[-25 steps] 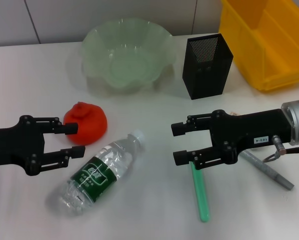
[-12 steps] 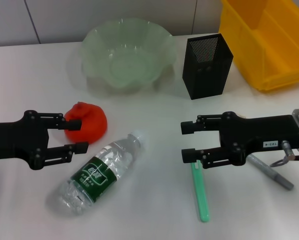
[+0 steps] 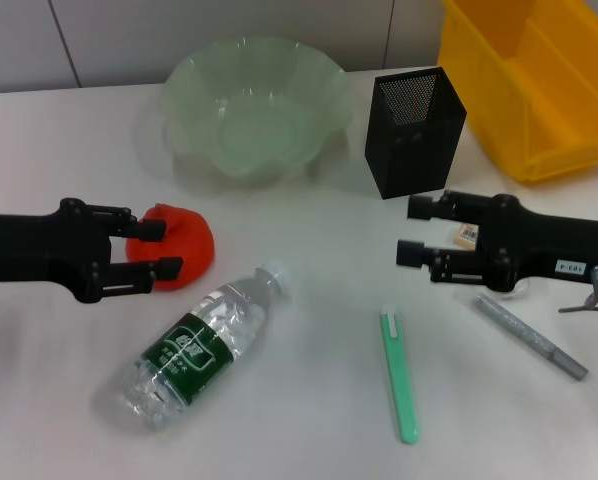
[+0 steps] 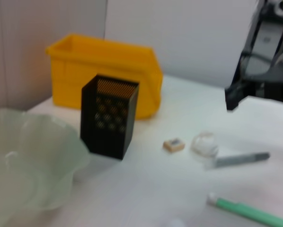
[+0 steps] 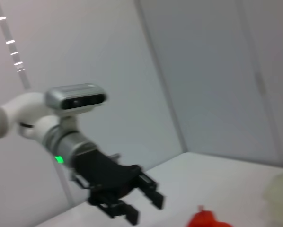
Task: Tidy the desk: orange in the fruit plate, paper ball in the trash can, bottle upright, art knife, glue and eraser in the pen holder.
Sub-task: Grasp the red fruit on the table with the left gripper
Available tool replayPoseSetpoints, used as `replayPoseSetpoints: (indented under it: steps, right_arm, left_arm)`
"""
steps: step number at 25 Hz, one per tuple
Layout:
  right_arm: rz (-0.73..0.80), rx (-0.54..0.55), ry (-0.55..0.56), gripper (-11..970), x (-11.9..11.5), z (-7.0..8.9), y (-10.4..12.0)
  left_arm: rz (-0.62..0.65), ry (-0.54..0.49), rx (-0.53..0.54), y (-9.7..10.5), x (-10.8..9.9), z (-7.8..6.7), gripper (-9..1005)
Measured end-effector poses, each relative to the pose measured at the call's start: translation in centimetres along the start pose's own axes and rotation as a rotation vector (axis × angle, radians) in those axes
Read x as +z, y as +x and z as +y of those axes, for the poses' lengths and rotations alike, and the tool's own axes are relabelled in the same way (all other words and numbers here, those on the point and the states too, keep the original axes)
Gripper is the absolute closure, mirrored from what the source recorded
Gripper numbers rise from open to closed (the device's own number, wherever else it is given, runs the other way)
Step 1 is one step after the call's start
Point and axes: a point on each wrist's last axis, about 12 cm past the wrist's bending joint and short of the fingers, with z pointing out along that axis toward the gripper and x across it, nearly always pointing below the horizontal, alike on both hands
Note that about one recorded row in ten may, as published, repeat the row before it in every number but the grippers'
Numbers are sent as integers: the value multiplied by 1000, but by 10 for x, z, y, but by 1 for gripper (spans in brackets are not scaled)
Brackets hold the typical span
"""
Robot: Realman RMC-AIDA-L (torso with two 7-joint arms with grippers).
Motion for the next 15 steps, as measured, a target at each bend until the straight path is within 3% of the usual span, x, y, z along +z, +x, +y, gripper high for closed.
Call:
replayPoseSetpoints:
  steps: [3, 15]
  right_arm:
    - [-2, 8, 75, 196, -4, -3, 9]
    - [22, 23, 159, 197, -17, -1, 28]
  left_arm:
    - [62, -21, 3, -12, 2, 4, 467]
    - [144, -247, 75, -40, 18, 31, 477]
